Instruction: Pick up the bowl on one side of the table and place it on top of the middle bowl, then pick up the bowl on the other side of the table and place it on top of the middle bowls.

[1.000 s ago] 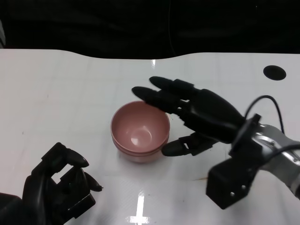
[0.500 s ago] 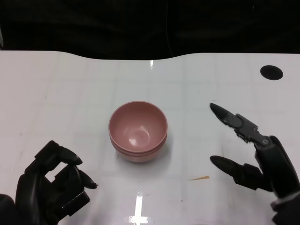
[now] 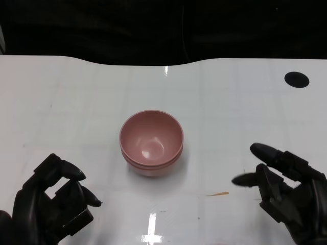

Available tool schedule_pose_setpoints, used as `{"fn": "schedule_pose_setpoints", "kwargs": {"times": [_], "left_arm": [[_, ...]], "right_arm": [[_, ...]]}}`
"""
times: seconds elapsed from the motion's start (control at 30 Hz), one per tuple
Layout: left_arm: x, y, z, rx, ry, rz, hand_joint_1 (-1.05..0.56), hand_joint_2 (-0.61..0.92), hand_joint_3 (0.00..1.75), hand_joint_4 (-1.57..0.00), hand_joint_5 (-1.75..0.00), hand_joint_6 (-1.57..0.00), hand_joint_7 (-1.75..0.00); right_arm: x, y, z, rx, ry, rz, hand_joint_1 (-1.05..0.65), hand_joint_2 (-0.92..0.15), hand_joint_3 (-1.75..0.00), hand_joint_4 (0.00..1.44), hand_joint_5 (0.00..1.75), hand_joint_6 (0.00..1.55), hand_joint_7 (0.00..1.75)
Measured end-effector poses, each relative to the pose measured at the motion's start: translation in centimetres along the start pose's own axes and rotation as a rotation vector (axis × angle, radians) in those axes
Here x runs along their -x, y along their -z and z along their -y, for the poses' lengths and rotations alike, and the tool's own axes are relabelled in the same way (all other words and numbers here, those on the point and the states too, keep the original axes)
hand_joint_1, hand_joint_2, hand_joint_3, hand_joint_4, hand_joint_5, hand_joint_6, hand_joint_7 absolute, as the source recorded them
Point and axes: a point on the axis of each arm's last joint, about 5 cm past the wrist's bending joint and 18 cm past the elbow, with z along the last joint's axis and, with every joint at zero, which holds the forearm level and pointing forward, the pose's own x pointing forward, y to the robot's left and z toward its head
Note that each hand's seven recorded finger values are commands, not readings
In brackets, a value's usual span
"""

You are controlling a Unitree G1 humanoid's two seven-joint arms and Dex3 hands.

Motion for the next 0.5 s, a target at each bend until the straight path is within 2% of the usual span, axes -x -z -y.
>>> {"fn": "schedule_pose_setpoints", "kwargs": {"times": [0.03,0.13,0.33,0.5], "left_arm": [[0.0,-0.02,-0.05,0.005,-0.001,0.001,0.09,0.51,1.5,-0.81,-1.75,-0.69,-1.75],[-0.02,-0.06,-0.14,0.016,0.014,0.003,0.08,0.5,1.51,-0.84,-1.75,-0.7,-1.75],[-0.22,-0.24,-0.27,0.015,0.016,0.012,0.07,0.48,1.51,-0.88,-1.75,-0.73,-1.75],[-0.23,-0.28,-0.36,0.011,0.014,0.009,0.07,0.47,1.51,-0.87,-1.75,-0.74,-1.75]], "right_arm": [[0.11,0.03,0.12,-0.009,-0.01,-0.005,-0.04,-0.69,-0.91,0.89,1.72,0.85,1.34],[0.28,0.05,0.41,-0.022,-0.044,-0.025,-0.07,-0.64,-0.96,0.9,1.74,0.75,1.55],[0.29,-0.05,0.74,-0.089,-0.056,-0.103,-0.08,-0.61,-0.99,0.86,1.75,0.66,1.71],[0.23,-0.24,1.07,-0.131,-0.055,-0.137,-0.06,-0.6,-1.01,0.85,1.75,0.64,1.74]]}}
